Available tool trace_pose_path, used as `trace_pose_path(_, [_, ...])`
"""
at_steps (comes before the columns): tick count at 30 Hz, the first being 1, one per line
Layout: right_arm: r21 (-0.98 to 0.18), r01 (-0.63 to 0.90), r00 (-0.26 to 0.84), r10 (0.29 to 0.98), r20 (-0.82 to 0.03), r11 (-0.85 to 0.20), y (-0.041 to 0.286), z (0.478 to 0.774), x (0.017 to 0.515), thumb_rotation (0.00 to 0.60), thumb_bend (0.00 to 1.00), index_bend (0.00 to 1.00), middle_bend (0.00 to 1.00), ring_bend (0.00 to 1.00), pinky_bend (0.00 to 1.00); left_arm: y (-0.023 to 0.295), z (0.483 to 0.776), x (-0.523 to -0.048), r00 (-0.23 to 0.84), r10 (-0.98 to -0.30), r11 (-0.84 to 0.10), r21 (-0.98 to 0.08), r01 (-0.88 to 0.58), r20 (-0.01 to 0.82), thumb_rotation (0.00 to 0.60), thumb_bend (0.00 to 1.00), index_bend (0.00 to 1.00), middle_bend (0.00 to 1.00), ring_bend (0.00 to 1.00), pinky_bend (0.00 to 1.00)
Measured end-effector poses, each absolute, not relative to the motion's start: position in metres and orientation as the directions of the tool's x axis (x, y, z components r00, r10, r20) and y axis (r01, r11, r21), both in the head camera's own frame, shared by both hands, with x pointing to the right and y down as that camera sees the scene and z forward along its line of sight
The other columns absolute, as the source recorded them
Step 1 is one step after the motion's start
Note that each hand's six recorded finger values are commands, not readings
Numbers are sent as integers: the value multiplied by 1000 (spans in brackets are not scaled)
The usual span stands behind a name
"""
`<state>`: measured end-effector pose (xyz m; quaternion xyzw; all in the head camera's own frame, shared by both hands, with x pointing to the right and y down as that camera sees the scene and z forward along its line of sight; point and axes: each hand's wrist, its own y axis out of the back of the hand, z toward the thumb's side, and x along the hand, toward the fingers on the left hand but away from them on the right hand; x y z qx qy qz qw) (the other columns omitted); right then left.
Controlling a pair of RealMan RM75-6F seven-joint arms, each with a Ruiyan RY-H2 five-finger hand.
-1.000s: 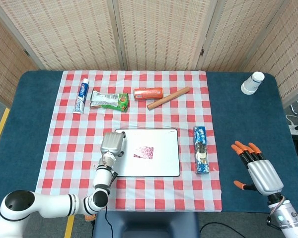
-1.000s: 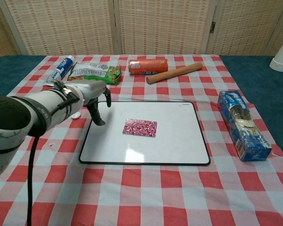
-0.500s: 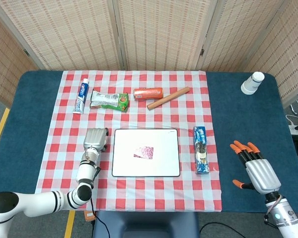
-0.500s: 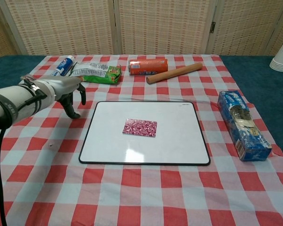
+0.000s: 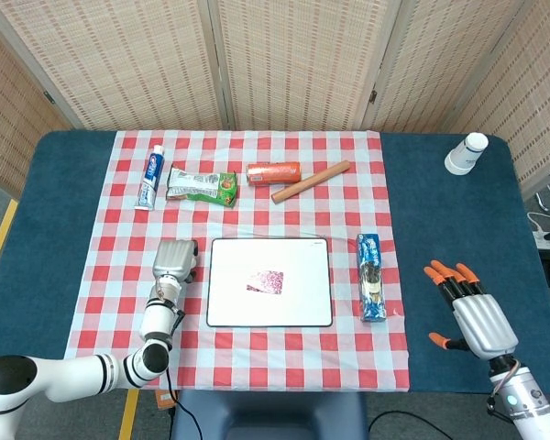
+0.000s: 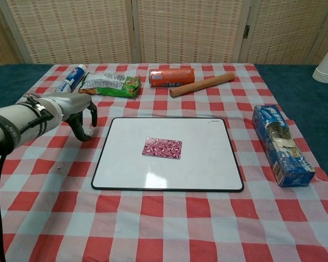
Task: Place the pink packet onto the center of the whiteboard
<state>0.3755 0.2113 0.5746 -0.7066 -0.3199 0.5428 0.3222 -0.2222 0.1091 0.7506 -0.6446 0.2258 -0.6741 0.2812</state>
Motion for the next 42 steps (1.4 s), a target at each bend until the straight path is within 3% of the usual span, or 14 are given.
trace_pose_path(25, [-799, 92, 207, 797, -568, -594, 212, 578, 373, 600, 56, 0, 5, 0, 12, 109, 760, -234, -37, -661, -750, -657, 81, 750, 600, 323, 408, 1000, 1000, 1000])
trace_pose_path(42, [-801, 96, 203, 800, -565, -590, 211, 578, 374, 600, 57, 0, 5, 0, 12, 106, 760, -235, -41, -667, -745, -663, 78, 744, 600, 340, 463, 1000, 1000, 1000])
